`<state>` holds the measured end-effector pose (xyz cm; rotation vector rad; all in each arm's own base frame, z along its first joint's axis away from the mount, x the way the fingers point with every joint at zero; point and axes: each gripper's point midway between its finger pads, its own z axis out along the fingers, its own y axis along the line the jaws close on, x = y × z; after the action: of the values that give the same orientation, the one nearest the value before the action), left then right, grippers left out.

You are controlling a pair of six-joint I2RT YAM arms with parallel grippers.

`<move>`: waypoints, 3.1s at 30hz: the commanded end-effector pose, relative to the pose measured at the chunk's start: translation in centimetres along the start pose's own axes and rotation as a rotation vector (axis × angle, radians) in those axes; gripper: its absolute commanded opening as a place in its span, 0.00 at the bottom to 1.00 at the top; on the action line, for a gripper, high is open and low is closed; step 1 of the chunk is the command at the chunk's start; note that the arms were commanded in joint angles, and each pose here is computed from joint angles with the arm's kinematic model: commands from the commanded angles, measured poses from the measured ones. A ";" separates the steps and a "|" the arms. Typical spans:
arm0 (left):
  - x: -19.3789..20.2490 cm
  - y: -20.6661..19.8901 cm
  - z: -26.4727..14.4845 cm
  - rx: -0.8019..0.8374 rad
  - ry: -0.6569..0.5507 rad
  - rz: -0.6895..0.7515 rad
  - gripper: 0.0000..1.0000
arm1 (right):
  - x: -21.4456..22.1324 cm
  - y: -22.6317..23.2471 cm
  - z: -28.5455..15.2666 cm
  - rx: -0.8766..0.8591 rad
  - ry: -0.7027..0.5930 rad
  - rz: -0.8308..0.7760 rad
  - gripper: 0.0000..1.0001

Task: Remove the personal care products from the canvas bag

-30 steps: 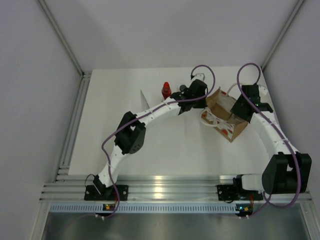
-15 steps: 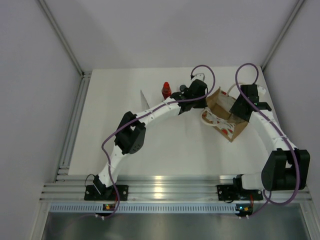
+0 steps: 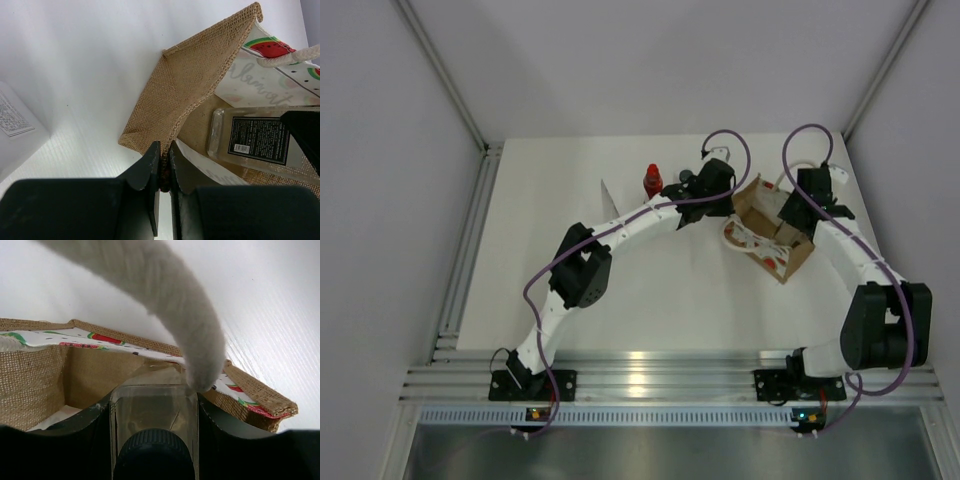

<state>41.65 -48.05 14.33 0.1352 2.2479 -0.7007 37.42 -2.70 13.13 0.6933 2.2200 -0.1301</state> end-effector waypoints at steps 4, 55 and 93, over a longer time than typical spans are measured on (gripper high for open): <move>-2.8 -1.4 -1.4 0.034 -0.058 -0.018 0.00 | 3.4 -0.5 2.5 0.006 0.059 0.006 0.48; -2.8 1.3 -1.2 -0.074 -0.092 -0.062 0.00 | -7.6 2.6 -7.9 -0.160 -0.114 0.026 0.00; -2.4 2.3 -0.4 -0.109 -0.097 -0.065 0.00 | -10.9 5.9 -19.2 -0.467 -0.095 -0.017 0.00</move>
<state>42.96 -46.83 14.13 0.0202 2.2282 -0.6338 33.94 2.40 27.45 0.4779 2.2632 0.2138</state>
